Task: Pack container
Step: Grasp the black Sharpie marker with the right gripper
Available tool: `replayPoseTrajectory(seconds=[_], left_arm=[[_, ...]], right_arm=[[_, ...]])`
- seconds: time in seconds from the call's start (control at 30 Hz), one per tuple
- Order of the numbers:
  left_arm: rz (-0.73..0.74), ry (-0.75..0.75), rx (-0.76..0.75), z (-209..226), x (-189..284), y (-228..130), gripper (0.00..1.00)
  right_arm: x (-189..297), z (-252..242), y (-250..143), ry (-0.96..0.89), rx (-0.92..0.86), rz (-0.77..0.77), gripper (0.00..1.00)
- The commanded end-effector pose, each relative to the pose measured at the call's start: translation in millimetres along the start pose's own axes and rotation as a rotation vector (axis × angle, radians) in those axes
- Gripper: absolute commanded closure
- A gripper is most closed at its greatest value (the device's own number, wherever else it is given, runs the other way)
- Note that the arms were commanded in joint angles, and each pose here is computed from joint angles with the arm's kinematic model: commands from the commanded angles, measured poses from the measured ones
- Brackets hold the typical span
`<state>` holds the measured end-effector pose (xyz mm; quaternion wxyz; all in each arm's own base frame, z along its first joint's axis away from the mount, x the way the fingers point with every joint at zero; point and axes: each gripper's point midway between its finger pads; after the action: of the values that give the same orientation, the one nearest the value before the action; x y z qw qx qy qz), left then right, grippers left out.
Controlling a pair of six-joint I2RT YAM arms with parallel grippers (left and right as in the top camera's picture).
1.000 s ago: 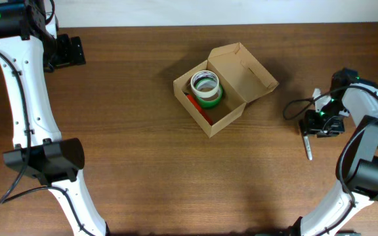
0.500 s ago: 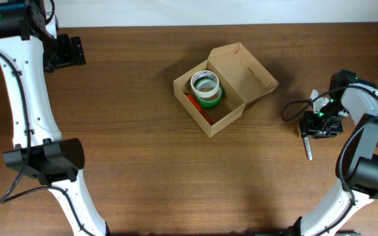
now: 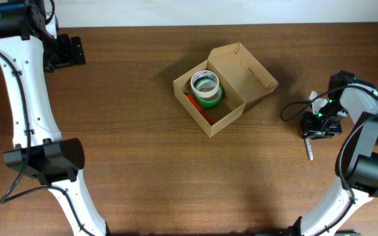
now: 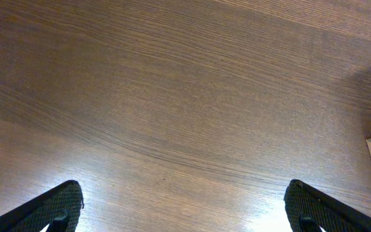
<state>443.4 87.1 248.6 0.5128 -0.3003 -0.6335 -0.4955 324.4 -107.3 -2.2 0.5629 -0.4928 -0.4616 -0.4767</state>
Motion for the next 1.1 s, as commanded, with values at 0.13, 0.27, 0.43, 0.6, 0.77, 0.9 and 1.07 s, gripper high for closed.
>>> replayPoseTrajectory(seconds=[0.13,0.27,0.43,0.6,0.77,0.9,1.07], left_arm=[[-0.005,-0.004,0.016,1,3,0,0.00],[-0.005,-0.004,0.016,1,3,0,0.00],[-0.005,-0.004,0.016,1,3,0,0.00],[-0.005,-0.004,0.016,1,3,0,0.00],[-0.005,-0.004,0.016,1,3,0,0.00],[-0.005,-0.004,0.016,1,3,0,0.00],[-0.005,-0.004,0.016,1,3,0,0.00]], right_arm=[[-29,29,5,-0.060,0.105,0.099,0.70],[-29,33,6,-0.066,0.120,0.106,0.70],[-29,34,1,-0.060,0.119,0.123,0.70],[-28,31,-5,-0.051,0.103,0.143,0.69],[-27,22,-9,-0.040,0.053,0.144,0.75],[-27,20,-7,-0.044,0.026,0.133,0.81],[-25,25,2,-0.010,0.023,0.092,0.86]])
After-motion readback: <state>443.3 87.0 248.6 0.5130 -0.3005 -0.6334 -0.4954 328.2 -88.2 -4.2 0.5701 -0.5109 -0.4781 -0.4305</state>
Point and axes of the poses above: each gripper's point midway between its finger pads, its own x axis back along the fingers, its own z axis along the line the jaws close on, y = z × x, and after that the axes turned 6 degrees about x, right-handed
